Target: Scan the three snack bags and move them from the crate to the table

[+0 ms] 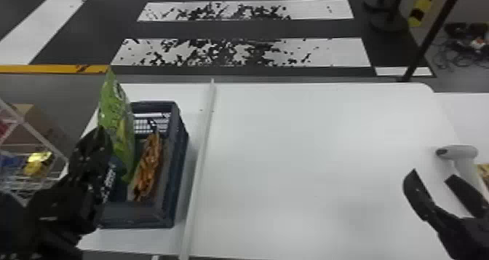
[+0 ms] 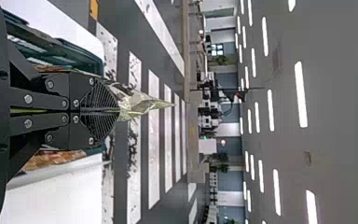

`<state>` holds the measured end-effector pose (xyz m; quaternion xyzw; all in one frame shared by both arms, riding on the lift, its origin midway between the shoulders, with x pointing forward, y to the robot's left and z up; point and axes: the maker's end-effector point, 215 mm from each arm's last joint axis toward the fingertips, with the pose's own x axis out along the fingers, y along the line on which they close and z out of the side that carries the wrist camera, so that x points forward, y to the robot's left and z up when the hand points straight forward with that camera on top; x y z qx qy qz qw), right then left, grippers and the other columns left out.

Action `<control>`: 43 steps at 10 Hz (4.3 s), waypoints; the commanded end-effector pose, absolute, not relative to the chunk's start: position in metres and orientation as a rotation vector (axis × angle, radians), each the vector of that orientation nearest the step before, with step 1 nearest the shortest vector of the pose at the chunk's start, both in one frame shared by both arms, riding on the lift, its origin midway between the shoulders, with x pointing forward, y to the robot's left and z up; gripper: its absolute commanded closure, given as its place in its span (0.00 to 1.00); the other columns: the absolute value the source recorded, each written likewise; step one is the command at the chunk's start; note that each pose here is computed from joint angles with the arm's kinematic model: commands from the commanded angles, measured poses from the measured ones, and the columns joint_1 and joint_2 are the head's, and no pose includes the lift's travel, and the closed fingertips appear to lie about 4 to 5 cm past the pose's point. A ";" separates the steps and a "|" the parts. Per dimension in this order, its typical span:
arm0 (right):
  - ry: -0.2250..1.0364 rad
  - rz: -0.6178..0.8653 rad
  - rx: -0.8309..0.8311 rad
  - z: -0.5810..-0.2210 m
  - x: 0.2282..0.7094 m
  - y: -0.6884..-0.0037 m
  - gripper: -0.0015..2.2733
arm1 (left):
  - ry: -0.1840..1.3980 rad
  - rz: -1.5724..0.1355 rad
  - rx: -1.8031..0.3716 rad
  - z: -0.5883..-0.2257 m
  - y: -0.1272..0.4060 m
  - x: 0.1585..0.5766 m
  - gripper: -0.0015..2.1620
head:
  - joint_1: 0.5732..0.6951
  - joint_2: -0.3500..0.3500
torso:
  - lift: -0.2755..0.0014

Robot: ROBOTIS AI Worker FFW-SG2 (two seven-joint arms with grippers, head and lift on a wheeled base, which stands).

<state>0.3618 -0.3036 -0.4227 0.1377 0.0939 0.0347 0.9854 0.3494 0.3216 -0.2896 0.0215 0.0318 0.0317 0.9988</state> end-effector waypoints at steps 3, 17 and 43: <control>0.165 0.046 0.271 -0.411 0.365 -0.318 0.05 | 0.035 -0.175 -0.082 -0.224 0.243 0.349 0.87 | 1.00 0.45 | 0.77; 0.172 0.037 0.260 -0.405 0.382 -0.336 0.05 | 0.497 -0.816 -0.662 -0.407 -0.033 0.337 0.88 | 1.00 0.00 | 0.77; 0.744 0.612 0.422 -0.500 0.262 -0.079 0.95 | 0.184 -0.219 -0.089 -0.341 0.187 0.358 0.02 | 1.00 0.71 | 0.77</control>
